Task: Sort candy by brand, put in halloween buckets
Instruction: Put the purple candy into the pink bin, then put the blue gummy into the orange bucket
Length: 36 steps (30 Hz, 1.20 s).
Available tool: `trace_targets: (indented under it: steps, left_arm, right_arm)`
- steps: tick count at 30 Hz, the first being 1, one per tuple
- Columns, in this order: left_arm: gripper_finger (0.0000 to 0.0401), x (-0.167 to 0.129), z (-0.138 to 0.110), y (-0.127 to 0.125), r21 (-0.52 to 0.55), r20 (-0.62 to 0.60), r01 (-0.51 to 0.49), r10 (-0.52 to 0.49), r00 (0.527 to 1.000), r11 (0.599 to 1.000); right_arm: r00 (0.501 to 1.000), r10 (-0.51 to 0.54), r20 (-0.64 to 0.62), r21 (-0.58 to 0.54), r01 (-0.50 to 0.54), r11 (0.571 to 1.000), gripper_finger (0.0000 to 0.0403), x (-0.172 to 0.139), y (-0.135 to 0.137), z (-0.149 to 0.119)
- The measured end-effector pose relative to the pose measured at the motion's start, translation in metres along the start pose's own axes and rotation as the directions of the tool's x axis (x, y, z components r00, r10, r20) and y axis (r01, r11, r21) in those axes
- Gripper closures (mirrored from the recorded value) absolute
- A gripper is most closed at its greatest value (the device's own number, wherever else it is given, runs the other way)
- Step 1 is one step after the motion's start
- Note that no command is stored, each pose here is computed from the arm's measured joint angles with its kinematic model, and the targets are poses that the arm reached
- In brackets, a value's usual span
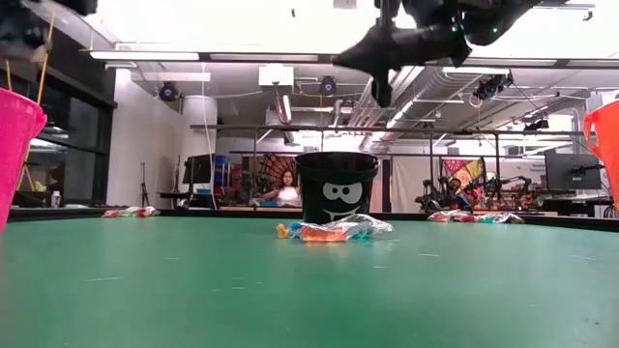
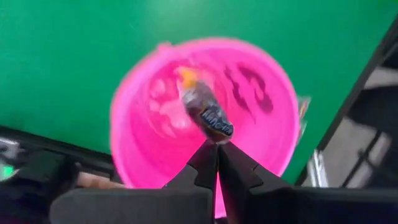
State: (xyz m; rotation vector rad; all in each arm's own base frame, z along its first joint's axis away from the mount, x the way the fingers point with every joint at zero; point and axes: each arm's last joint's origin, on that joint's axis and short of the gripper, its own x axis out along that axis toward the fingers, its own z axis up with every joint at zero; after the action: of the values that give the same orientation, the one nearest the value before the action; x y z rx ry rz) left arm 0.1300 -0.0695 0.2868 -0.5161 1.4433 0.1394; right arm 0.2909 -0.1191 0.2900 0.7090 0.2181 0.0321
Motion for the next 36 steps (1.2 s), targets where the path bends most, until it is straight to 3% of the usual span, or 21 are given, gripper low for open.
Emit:
trace_targets:
  steps: [5, 9, 18, 25, 30, 36]
  left_arm:
    - [0.0400, 0.024, -0.016, -0.004, 0.101, -0.092, 0.028, -0.018, 0.996, 0.994]
    - [0.0385, 0.030, -0.024, -0.007, 0.193, -0.073, 0.003, 0.011, 0.997, 0.981]
    - [0.0258, 0.031, -0.026, -0.007, 0.249, -0.065, -0.010, 0.027, 0.998, 0.969]
    - [0.0176, 0.027, -0.021, -0.017, 0.152, -0.034, 0.089, -0.085, 0.996, 0.984]
    - [0.0171, 0.018, -0.011, -0.038, 0.067, 0.025, 0.195, -0.197, 0.980, 0.979]
    - [0.0174, 0.007, 0.008, -0.079, 0.096, 0.006, 0.212, -0.213, 0.977, 0.973]
  right_arm:
    - [0.997, 0.078, 0.025, 0.028, -0.079, 0.997, 0.0403, 0.011, 0.025, -0.005]
    - [0.995, 0.086, 0.053, 0.006, -0.087, 0.996, 0.0403, 0.018, 0.049, -0.001]
    - [0.999, 0.008, 0.035, -0.145, -0.003, 0.989, 0.0403, 0.015, 0.089, 0.028]
    - [0.990, -0.099, -0.097, -0.234, 0.074, 0.969, 0.0403, -0.001, 0.118, 0.045]
    - [0.941, -0.184, -0.283, -0.273, 0.105, 0.956, 0.0403, -0.009, 0.127, 0.028]
    - [0.817, -0.300, -0.492, -0.347, 0.133, 0.929, 0.0403, -0.004, 0.119, -0.023]
